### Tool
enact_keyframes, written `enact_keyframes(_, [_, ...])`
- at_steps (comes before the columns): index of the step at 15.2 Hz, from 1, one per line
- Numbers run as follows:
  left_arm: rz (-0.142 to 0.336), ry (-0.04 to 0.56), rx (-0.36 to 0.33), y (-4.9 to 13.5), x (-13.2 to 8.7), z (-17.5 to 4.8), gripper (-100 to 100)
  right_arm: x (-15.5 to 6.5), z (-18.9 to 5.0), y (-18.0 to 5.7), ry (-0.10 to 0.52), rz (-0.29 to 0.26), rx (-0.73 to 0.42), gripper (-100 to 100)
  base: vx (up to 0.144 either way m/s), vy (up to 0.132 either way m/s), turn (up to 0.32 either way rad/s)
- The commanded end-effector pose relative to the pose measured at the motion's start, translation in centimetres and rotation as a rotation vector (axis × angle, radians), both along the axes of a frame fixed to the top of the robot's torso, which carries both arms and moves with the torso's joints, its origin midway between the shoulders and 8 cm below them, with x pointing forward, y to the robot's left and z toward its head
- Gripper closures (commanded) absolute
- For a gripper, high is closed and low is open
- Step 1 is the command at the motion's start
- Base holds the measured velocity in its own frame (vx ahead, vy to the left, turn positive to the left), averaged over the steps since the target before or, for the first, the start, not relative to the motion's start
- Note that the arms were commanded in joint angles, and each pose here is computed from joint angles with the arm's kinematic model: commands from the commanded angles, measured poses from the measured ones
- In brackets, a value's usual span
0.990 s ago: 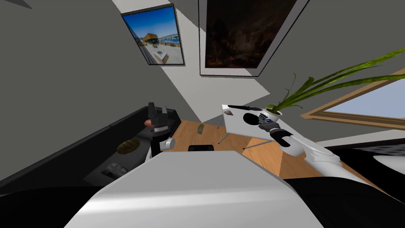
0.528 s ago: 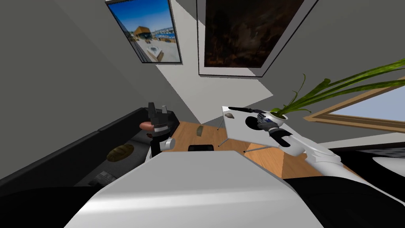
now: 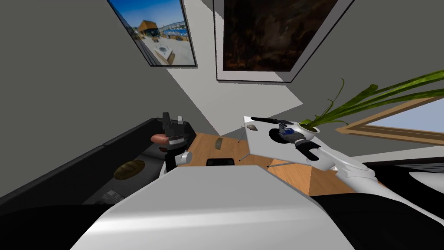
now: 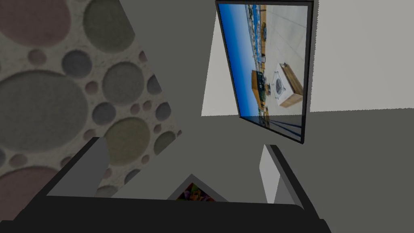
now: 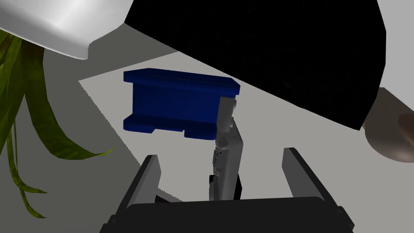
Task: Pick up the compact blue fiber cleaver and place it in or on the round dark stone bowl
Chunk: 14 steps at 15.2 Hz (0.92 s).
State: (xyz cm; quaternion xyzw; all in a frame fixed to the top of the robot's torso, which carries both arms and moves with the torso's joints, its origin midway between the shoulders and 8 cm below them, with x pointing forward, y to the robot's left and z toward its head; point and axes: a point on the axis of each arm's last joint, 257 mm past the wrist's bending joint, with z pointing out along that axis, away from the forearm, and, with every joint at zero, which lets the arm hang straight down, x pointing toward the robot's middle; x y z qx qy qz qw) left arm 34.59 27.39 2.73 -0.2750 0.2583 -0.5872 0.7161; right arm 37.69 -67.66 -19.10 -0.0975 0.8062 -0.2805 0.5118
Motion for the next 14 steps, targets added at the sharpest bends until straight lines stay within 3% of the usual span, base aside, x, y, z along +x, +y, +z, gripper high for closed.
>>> enact_keyframes(1, [0.0,0.0,0.0,0.0,0.0,0.0,0,0.2,1.2,0.0,-0.002,0.009,0.003,-100,0.021,0.012,-0.102])
enact_keyframes(8, [0.0,0.0,0.0,0.0,0.0,0.0,0,1.4,4.5,0.2,0.001,0.042,0.01,-100,0.026,0.019,-0.078])
enact_keyframes(14, [0.0,0.0,0.0,0.0,0.0,0.0,0,1.1,4.1,0.2,0.0,0.037,0.009,-100,0.003,0.002,-0.005])
